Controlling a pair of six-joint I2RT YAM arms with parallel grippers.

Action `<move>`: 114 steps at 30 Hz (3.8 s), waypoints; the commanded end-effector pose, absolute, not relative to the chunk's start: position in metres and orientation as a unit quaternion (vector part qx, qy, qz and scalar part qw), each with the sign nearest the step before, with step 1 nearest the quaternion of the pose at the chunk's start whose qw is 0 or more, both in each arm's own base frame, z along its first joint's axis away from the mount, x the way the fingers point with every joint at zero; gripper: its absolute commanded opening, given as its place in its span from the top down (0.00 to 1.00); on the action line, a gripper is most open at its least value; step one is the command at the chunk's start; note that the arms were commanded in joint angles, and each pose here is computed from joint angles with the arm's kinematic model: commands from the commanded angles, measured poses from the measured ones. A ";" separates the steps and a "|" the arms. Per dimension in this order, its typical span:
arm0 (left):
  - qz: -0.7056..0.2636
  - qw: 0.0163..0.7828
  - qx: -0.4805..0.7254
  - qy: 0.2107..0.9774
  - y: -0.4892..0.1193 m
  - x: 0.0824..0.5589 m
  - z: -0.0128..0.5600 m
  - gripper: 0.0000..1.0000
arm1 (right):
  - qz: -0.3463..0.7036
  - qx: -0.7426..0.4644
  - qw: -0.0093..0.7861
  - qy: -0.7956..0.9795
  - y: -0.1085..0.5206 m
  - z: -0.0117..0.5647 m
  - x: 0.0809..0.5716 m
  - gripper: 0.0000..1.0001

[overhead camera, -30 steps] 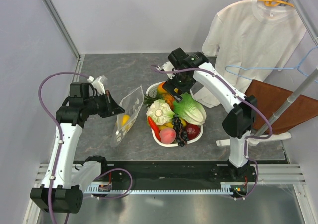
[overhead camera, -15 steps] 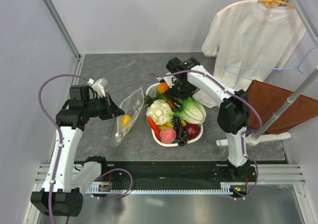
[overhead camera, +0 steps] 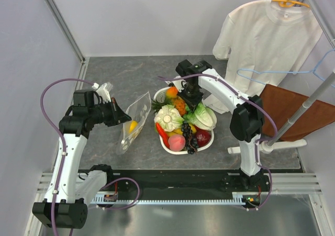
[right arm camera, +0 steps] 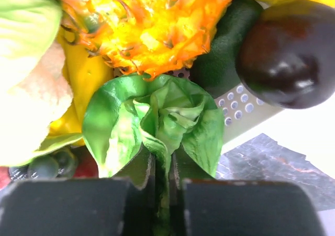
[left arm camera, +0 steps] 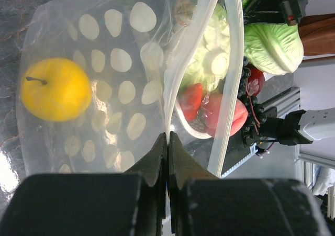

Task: Place the food in the zip-top bag and seal the zipper
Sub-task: Pick up the fake vegetable from the bin, then place the fake vegetable in the zipper food storage bag.

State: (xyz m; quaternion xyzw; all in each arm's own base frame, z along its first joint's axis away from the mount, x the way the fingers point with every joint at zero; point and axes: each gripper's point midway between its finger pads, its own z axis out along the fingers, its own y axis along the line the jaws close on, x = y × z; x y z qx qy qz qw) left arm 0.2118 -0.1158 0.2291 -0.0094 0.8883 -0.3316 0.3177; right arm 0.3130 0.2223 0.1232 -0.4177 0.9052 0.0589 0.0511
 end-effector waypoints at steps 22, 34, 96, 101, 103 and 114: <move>-0.344 0.326 -0.051 0.879 -0.116 0.224 0.248 0.98 | 0.183 -0.036 0.585 0.789 0.212 0.412 0.402 1.00; -0.404 0.303 -0.129 0.854 -0.127 0.236 0.255 0.98 | 0.308 0.128 0.716 0.613 0.310 0.472 0.355 1.00; -0.504 0.316 -0.191 0.781 -0.129 0.232 0.270 0.98 | 0.123 0.059 0.692 0.709 0.413 0.298 0.272 1.00; -0.509 0.299 -0.201 0.782 -0.131 0.228 0.261 0.98 | 0.211 0.023 0.673 0.709 0.435 0.315 0.257 0.96; -0.510 0.305 -0.201 0.779 -0.130 0.228 0.262 0.98 | 0.256 0.010 0.639 0.725 0.446 0.313 0.247 0.81; -0.523 0.340 -0.178 0.761 -0.127 0.226 0.281 0.98 | 0.400 -0.059 0.574 0.712 0.399 0.382 0.275 0.33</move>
